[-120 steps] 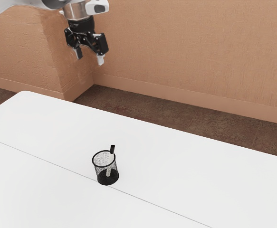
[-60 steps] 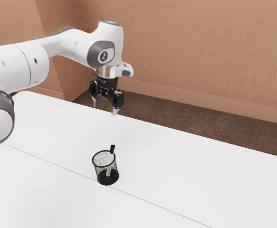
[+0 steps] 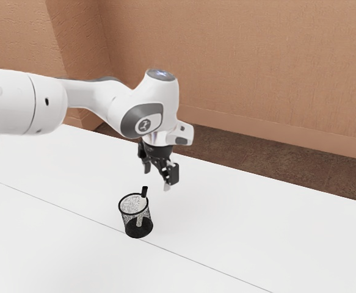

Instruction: Take the marker out of the pen holder and place it to the left of the pen holder.

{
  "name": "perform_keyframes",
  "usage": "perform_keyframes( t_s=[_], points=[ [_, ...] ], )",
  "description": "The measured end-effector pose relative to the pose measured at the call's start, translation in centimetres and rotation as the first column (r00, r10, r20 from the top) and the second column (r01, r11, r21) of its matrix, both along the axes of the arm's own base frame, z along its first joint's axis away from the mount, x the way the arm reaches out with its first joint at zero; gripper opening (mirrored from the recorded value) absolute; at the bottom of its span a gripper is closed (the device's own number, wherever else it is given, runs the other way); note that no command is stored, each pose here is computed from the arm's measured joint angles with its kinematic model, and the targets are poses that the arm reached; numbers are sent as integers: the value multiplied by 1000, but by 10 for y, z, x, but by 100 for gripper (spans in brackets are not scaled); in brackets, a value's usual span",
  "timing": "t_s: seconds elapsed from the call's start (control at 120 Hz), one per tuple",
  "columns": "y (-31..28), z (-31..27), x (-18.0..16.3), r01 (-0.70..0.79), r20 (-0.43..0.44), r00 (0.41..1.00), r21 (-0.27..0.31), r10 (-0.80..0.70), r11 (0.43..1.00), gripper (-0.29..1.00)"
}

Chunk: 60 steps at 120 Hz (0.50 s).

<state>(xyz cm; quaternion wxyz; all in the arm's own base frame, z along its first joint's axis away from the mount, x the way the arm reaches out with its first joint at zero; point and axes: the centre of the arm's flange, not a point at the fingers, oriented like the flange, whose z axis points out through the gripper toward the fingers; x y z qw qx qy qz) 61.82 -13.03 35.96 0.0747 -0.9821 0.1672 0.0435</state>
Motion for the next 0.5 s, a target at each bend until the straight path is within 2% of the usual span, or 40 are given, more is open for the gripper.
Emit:
perform_keyframes(
  t_s=[0.433, 0.5],
  points=[
    [8, -9, -42, 24, 31, 999, -6, -24, 1000, 70],
    [10, -4, -43, 3, 40, 999, -29, -2, 1000, 68]
  ],
)
